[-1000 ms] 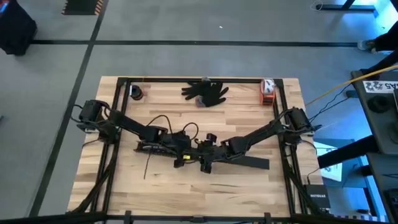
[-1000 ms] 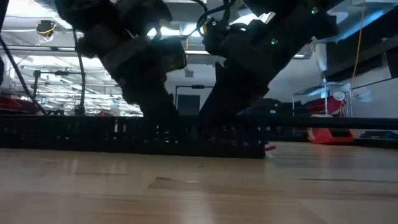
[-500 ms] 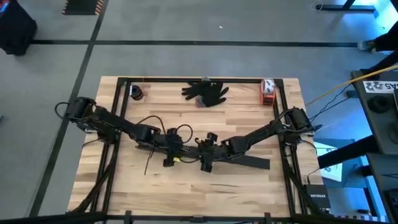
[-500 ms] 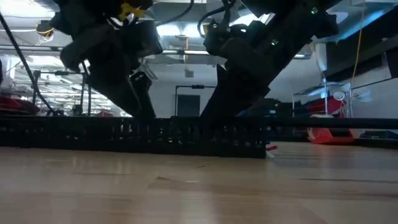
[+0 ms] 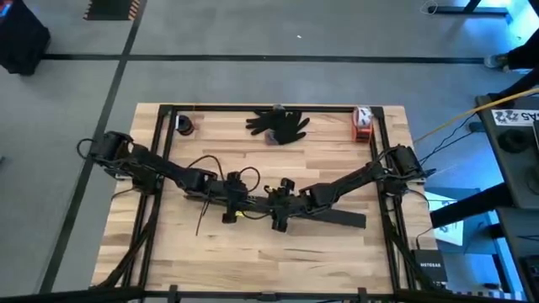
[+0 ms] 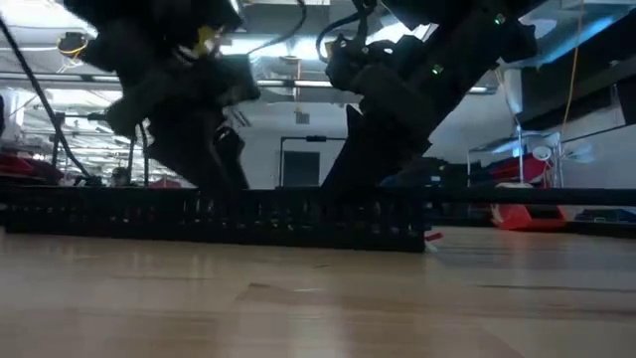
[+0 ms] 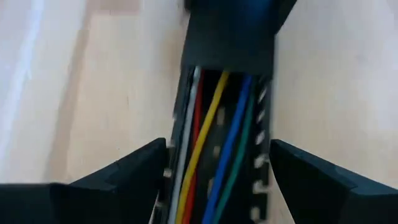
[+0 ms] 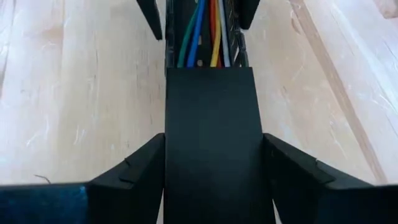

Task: Ziptie cables
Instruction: Close the cable duct

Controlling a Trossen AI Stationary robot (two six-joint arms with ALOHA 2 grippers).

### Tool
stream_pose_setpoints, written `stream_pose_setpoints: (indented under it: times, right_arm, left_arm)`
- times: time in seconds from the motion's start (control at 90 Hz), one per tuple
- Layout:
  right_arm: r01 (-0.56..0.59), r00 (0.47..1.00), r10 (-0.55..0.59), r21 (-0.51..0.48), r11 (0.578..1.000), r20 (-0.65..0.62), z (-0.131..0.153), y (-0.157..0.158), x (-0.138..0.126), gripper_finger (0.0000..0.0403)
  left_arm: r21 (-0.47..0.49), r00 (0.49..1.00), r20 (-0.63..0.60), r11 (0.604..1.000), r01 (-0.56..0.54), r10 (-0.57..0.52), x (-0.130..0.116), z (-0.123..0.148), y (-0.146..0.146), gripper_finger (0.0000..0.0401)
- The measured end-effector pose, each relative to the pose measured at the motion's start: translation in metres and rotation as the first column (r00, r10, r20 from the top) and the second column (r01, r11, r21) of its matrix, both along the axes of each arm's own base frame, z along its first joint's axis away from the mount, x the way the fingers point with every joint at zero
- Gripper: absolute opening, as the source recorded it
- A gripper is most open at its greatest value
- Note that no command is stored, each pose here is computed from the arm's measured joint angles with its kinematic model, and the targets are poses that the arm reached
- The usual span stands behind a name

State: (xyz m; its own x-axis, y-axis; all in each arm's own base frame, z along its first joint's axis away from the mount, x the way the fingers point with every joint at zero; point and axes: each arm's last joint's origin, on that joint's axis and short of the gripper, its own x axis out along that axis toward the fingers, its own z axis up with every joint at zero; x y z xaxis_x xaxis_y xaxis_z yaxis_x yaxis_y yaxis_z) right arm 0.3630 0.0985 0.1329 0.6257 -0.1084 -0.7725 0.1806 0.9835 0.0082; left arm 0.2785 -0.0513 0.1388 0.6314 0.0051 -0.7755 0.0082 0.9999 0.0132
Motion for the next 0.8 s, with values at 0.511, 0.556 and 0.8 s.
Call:
stream_pose_setpoints:
  times: [0.511,0.556,0.8]
  right_arm:
    - [-0.026,0.997,0.027,-0.008,1.000,0.068,0.002,0.001,0.007,0.0225]
    - [-0.027,0.998,0.027,-0.011,1.000,0.062,0.002,0.000,0.008,0.0225]
    - [-0.037,0.999,0.037,-0.007,0.999,0.018,0.005,-0.002,0.006,0.0225]
  left_arm:
    - [-0.078,0.999,0.035,0.997,-0.011,0.014,0.010,-0.013,-0.008,0.0208]
    - [-0.076,0.999,0.031,0.997,-0.009,0.012,0.010,-0.012,-0.008,0.0214]
    - [-0.093,1.000,0.011,0.996,0.005,-0.004,0.010,-0.012,-0.008,0.0223]
